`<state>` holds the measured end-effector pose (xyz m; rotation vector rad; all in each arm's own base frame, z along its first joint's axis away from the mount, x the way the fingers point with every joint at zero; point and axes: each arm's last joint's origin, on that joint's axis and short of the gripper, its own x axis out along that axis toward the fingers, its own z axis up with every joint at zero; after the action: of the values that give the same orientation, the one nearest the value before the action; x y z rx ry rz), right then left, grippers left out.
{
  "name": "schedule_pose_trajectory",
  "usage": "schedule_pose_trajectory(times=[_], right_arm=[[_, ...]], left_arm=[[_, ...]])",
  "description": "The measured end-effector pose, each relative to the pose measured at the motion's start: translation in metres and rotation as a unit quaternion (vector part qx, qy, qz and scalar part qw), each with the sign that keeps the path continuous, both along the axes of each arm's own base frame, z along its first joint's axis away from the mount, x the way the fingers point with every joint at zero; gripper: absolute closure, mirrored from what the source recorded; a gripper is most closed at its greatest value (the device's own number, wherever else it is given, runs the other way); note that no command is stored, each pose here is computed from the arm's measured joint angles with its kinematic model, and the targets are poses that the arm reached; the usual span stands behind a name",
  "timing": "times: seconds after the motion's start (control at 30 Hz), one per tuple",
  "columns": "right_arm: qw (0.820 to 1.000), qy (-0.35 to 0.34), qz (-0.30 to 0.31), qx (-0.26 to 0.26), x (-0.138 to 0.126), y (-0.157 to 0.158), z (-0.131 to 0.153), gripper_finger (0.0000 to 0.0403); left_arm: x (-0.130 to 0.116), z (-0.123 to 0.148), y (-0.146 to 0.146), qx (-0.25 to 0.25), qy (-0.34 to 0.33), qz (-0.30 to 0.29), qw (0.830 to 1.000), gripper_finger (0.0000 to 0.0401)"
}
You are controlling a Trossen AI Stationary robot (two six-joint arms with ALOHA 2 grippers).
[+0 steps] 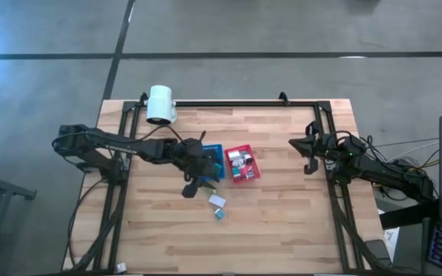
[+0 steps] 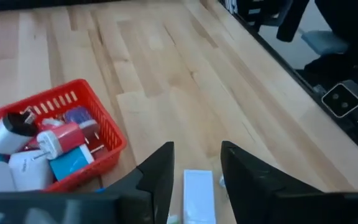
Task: Pick & Place Office items
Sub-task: Put the digital timer into the blue bin
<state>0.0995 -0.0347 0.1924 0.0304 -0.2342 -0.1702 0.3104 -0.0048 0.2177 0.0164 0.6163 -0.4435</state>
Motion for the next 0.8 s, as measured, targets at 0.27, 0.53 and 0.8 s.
schedule_pose_trajectory(times=[0.27,0.53,0.8], right_arm=[[1.000,0.002,-0.004,0.000,0.000,0.000,0.000,0.0394],[0.999,0.008,-0.040,0.018,0.002,-0.003,-0.002,0.0394],[0.998,0.019,-0.038,0.041,0.004,-0.004,-0.005,0.0394]], left_arm=[[0.005,-0.014,-0.018,0.017,0.030,0.000,0.999,0.0267],[0.014,-0.003,-0.022,-0.002,0.048,-0.003,0.999,0.0215],[0.027,-0.021,-0.026,0.004,0.086,-0.005,0.996,0.0149]])
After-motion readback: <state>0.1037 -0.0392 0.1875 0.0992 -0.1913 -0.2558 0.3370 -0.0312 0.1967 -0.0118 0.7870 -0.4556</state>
